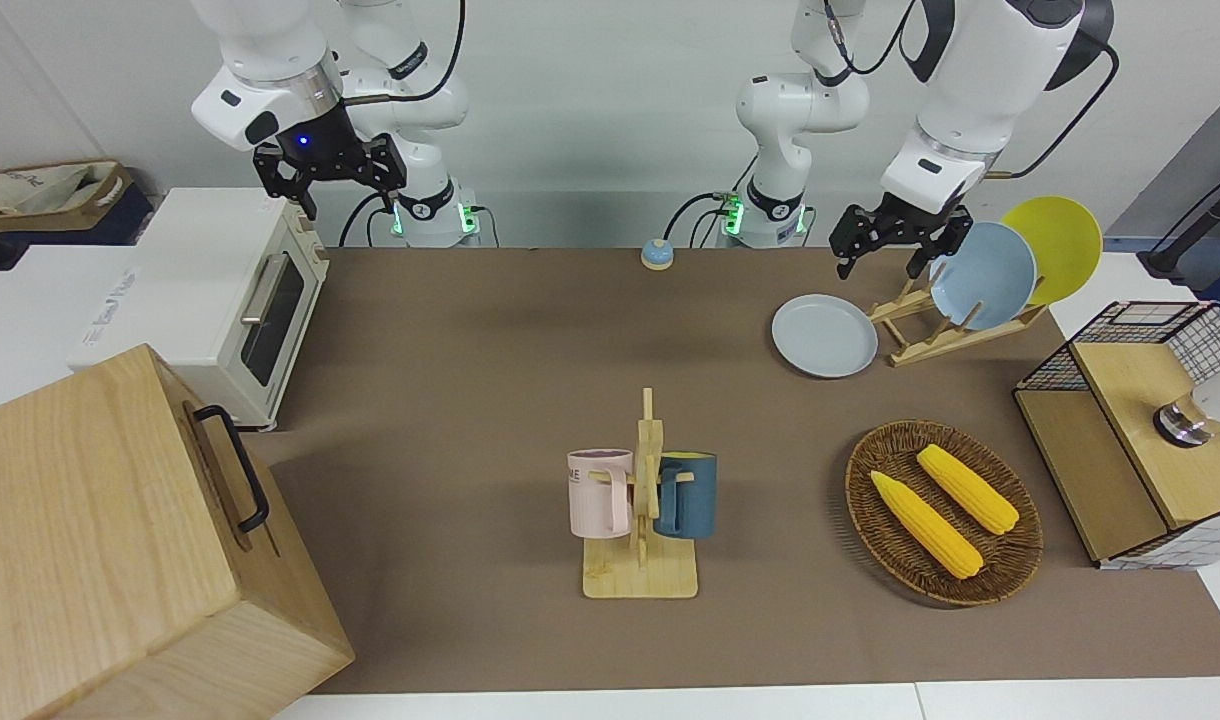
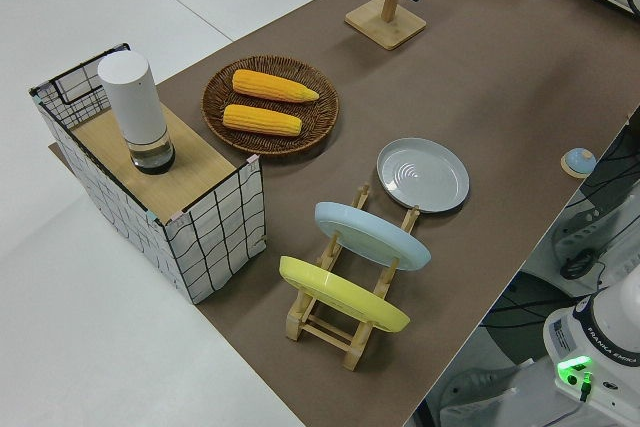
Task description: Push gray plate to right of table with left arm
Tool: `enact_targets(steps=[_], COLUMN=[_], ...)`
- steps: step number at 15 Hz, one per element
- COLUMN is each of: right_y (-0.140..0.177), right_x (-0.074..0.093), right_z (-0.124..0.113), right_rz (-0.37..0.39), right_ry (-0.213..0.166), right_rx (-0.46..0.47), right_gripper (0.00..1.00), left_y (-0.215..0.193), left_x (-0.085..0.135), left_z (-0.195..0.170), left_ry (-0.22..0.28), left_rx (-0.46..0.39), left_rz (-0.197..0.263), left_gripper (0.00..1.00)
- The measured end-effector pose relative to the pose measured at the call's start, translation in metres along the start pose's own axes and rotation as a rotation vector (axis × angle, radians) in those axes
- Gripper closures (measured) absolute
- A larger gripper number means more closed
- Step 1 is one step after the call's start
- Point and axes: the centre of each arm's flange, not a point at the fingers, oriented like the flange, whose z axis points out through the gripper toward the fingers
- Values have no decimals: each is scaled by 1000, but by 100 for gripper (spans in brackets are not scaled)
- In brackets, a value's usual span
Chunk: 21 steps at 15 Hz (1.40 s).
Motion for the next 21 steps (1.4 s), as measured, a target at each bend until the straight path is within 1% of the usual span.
enact_targets(steps=[6, 11, 14, 18, 19, 21], right_y=[0, 0, 0, 0, 0, 0], right_x=[0, 0, 0, 0, 0, 0], right_z=[0, 0, 0, 0, 0, 0], right_rz=[0, 0, 0, 0, 0, 0], right_ry=[0, 0, 0, 0, 0, 0], right_rx=[0, 0, 0, 0, 0, 0], right_gripper=[1, 1, 1, 1, 1, 1], left_y=[-3, -3, -2, -1, -1, -2], left_x=[-2, -7, -15, -32, -38, -49], left_z=[-1, -3, -6, -3, 0, 7], left_ry=[-9, -27, -55, -75, -81, -84], left_rx=[2, 4, 9, 16, 19, 27], left_rz=[-5, -5, -1, 3, 10, 42], left_gripper=[0, 0, 0, 0, 0, 0])
